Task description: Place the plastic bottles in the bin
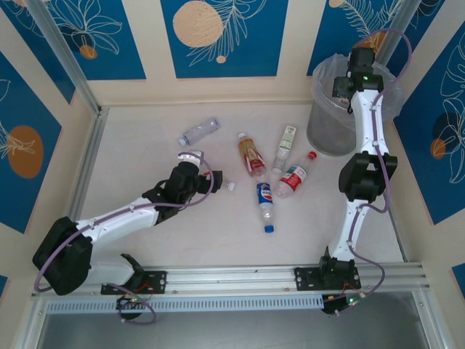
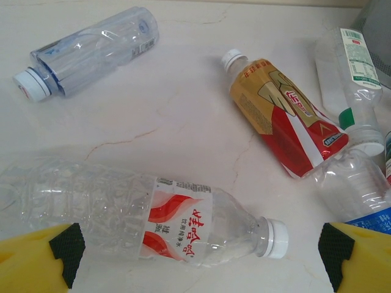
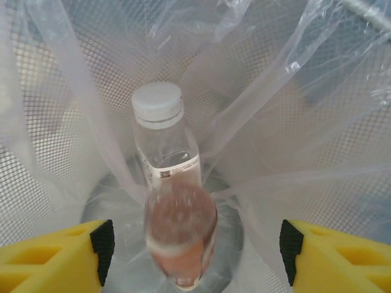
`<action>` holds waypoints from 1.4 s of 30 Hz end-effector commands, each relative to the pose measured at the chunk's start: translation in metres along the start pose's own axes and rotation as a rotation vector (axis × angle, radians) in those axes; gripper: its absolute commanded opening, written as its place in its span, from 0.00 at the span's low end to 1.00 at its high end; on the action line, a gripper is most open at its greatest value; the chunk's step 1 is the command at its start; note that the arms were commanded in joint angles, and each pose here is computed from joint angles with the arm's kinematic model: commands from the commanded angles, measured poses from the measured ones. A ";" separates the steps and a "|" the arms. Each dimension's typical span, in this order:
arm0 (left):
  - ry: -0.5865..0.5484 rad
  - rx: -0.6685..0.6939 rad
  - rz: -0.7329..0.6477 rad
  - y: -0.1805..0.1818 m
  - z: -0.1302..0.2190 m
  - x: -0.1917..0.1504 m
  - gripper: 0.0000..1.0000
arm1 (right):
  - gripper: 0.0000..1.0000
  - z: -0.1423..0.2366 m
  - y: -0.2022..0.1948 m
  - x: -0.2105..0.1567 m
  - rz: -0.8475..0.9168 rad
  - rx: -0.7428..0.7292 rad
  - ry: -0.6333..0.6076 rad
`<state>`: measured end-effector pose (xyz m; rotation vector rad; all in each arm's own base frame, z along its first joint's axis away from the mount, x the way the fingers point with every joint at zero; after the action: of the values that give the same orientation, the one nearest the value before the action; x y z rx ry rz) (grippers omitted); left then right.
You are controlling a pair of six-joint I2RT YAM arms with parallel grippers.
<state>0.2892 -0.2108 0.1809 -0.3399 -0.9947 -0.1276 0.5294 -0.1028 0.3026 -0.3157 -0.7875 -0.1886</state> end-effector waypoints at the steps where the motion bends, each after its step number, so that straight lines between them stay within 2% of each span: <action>1: -0.007 -0.015 0.011 -0.006 0.000 0.007 0.99 | 0.76 0.012 0.002 0.006 -0.039 0.049 -0.009; 15: 0.003 0.068 0.088 0.007 -0.001 0.001 0.99 | 0.84 0.065 0.003 0.025 -0.155 0.185 -0.105; 20: 0.010 0.136 0.152 0.019 0.000 -0.004 1.00 | 0.92 0.097 0.002 0.031 -0.190 0.226 -0.182; 22: 0.010 0.157 0.183 0.024 0.000 -0.006 0.99 | 0.99 0.110 0.003 0.032 -0.197 0.249 -0.215; 26: 0.014 0.204 0.242 0.035 0.000 -0.010 1.00 | 0.99 0.136 0.009 0.027 -0.197 0.308 -0.270; 32: 0.039 0.231 0.327 0.049 -0.002 -0.015 0.99 | 0.99 0.174 0.031 -0.001 -0.168 0.449 -0.317; 37: 0.055 0.236 0.363 0.055 -0.005 -0.018 1.00 | 0.99 0.196 0.061 -0.050 -0.157 0.590 -0.290; 42: 0.082 0.220 0.381 0.057 -0.010 -0.019 0.99 | 1.00 0.195 0.084 -0.097 -0.174 0.661 -0.162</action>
<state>0.3007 -0.1633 0.1532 -0.3001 -0.8739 0.2906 0.3653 0.0335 0.3525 0.2804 -1.0206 -0.0539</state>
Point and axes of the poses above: each hand's point on the last joint's axis, 136 mm out from that joint toward the fingers, its own z axis back along the fingers, its own y axis along the line the jaws close on, x = y × z, the point moved 4 cm from there along z, back along the fingers, and after that the axes turned 1 degree about z, right-handed, at the moved point
